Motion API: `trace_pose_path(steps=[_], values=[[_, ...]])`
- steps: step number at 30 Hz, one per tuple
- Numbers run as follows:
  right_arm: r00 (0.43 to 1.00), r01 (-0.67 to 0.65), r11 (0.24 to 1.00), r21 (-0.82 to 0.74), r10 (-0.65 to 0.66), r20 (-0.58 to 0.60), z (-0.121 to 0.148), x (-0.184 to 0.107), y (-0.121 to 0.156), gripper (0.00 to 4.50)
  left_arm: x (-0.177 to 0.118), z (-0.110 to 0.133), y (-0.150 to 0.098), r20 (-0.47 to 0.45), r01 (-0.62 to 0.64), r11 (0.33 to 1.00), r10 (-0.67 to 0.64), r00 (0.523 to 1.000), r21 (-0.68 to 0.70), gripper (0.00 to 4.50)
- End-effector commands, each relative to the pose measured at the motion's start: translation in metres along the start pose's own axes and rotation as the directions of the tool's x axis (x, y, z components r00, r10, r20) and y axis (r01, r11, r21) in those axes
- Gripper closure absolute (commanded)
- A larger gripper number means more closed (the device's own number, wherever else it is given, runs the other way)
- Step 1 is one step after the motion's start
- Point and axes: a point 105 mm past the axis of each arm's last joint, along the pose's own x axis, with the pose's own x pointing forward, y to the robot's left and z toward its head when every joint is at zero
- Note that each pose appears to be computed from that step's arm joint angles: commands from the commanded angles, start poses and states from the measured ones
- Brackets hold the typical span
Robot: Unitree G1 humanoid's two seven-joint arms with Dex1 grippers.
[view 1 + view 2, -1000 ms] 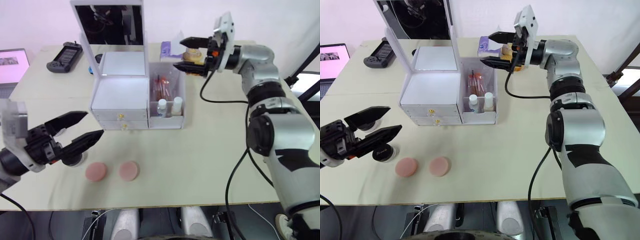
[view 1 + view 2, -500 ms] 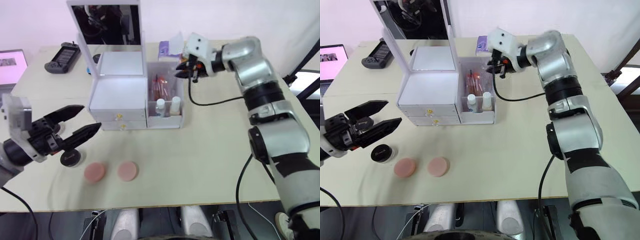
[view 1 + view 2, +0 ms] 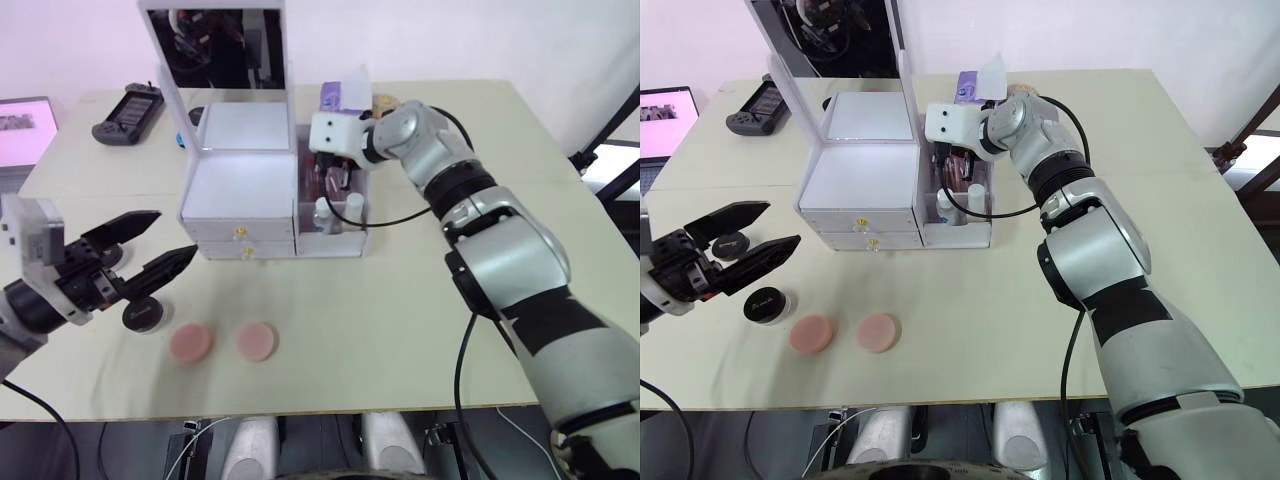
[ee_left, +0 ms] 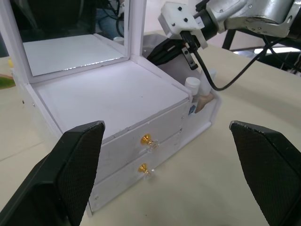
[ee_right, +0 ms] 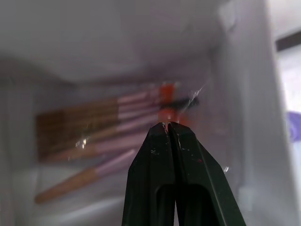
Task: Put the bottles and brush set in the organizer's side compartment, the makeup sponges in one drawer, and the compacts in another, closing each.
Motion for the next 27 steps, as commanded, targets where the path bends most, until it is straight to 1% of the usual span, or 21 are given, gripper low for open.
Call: trace_pose_path(steps=[1,4,9,12,15,18,21,23,25,26,27], values=[[0.999,0.001,1.0,-0.012,-0.001,-0.041,-0.002,0.003,0.001,4.41,0.0,0.005,-0.002,0.009,-0.003,0.999,0.002,1.0,0.046,0.0],[0.997,-0.034,0.999,-0.022,0.033,-0.069,-0.004,0.009,0.011,4.41,0.003,0.0,-0.004,-0.011,0.007,0.999,-0.006,1.0,0.053,0.0],[0.992,-0.08,0.996,-0.046,0.075,-0.105,-0.005,0.013,0.019,4.41,0.005,-0.001,-0.004,-0.005,0.012,0.999,-0.012,1.0,0.05,0.0],[0.992,-0.075,0.996,-0.051,0.069,-0.11,-0.004,0.014,0.018,4.41,0.007,-0.002,-0.004,-0.002,0.016,0.999,-0.016,1.0,0.048,0.0],[0.995,-0.039,0.998,-0.054,0.034,-0.091,0.002,0.009,0.008,4.41,0.008,-0.002,-0.004,0.004,0.017,0.999,-0.017,1.0,0.046,0.0],[1.0,-0.001,0.999,-0.044,0.0,-0.03,0.015,-0.001,-0.007,4.41,0.008,-0.001,-0.003,0.019,0.011,0.999,-0.012,1.0,0.042,0.0],[0.998,0.012,1.0,-0.007,-0.011,0.058,0.029,-0.025,-0.029,4.41,0.006,0.003,-0.001,0.043,0.0,0.999,-0.002,0.999,0.039,0.0],[0.99,0.003,0.999,0.05,-0.01,0.14,0.037,-0.043,-0.042,4.41,0.004,0.005,0.0,0.045,-0.002,0.999,0.0,0.999,0.042,0.0],[0.983,-0.004,0.997,0.073,-0.01,0.183,0.038,-0.057,-0.049,4.41,0.004,0.005,0.001,0.044,-0.002,0.999,0.0,0.999,0.045,0.0],[0.979,-0.024,0.997,0.079,0.007,0.205,0.037,-0.062,-0.049,4.41,0.004,0.006,0.001,0.045,-0.001,0.999,-0.001,0.999,0.046,0.0],[0.967,-0.07,0.991,0.116,0.039,0.253,0.037,-0.071,-0.049,4.41,0.004,0.007,0.002,0.049,0.0,0.999,-0.002,0.999,0.046,0.0]])
